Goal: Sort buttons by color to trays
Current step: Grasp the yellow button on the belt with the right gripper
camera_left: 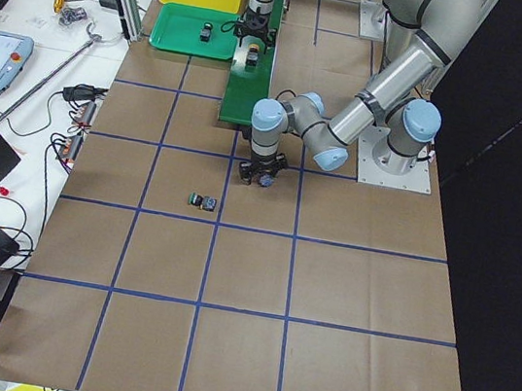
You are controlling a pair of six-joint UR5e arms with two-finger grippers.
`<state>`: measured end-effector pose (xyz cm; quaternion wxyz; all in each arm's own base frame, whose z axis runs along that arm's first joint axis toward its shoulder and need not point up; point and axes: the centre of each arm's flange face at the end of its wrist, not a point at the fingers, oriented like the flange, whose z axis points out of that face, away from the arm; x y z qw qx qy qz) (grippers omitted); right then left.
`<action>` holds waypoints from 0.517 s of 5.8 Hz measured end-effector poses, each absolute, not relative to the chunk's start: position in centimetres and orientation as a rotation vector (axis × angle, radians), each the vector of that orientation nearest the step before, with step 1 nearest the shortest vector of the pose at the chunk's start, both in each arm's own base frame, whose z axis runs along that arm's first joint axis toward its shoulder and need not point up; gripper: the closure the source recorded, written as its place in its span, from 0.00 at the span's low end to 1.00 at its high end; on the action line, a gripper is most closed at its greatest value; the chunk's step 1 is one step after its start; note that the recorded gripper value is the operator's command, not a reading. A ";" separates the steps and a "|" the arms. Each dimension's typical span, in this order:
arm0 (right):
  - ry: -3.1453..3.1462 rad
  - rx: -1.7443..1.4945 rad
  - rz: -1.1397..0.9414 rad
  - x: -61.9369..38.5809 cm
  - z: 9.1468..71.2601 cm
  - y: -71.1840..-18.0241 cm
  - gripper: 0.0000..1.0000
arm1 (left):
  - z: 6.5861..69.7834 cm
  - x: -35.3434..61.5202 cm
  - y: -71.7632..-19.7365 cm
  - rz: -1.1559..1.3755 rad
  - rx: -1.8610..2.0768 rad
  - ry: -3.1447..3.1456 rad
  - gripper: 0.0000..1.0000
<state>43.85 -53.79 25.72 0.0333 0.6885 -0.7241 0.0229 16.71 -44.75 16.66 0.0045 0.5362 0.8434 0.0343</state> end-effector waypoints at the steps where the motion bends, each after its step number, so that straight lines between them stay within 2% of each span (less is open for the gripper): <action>1: -2.227 2.120 0.048 41.8 24.7 -54.4 0.25 | 16.5 16.7 -44.3 0.111 1.680 2.649 0.39; 2: -2.247 2.103 0.027 40.0 23.8 -55.0 0.60 | 16.3 16.6 -44.1 0.113 1.688 2.649 0.87; 3: -2.264 2.083 0.015 38.6 23.6 -55.4 0.83 | 16.4 16.4 -44.2 0.111 1.700 2.638 0.96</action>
